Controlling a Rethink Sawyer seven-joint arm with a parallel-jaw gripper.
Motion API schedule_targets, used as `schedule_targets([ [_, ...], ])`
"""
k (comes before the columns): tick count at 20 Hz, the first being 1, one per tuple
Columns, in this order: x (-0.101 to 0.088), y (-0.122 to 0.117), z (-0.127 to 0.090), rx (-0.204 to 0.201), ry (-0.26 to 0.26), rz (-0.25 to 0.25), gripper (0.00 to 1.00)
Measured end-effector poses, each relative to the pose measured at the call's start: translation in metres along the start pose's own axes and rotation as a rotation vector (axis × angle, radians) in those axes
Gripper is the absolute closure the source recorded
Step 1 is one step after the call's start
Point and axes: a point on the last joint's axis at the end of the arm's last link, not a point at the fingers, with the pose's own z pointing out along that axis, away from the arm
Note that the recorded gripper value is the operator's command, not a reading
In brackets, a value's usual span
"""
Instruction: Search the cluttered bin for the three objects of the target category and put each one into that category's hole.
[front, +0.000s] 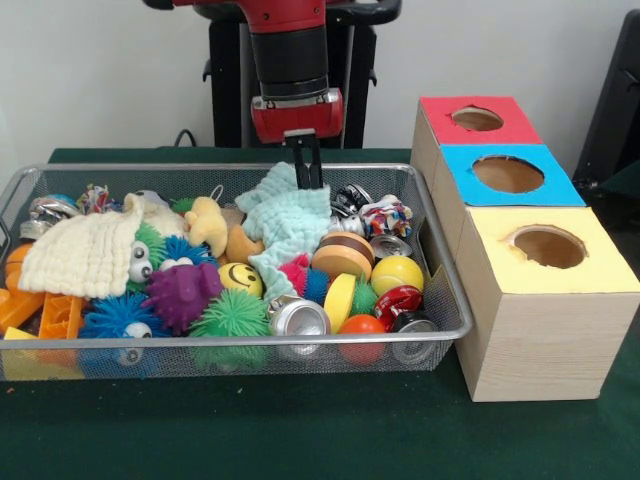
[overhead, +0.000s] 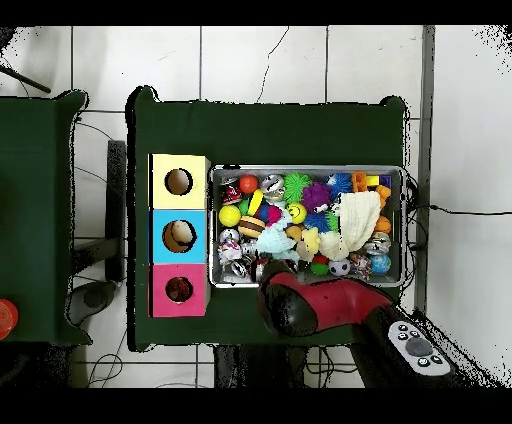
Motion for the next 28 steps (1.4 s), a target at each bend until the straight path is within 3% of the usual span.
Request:
schedule_targets([
  [6,-0.027,-0.007,-0.023,0.026,-0.031,-0.007,1.00],
  [14,-0.047,-0.025,-0.047,0.053,-0.054,0.004,1.00],
  [18,-0.056,-0.048,-0.060,0.041,-0.092,0.044,1.00],
  [22,-0.059,-0.107,-0.078,0.033,-0.126,0.150,1.00],
  [25,-0.054,-0.132,-0.084,0.036,-0.124,0.193,1.00],
  [26,-0.048,-0.149,-0.089,0.042,-0.114,0.224,0.00],
  [28,-0.046,-0.154,-0.090,0.044,-0.108,0.233,0.00],
])
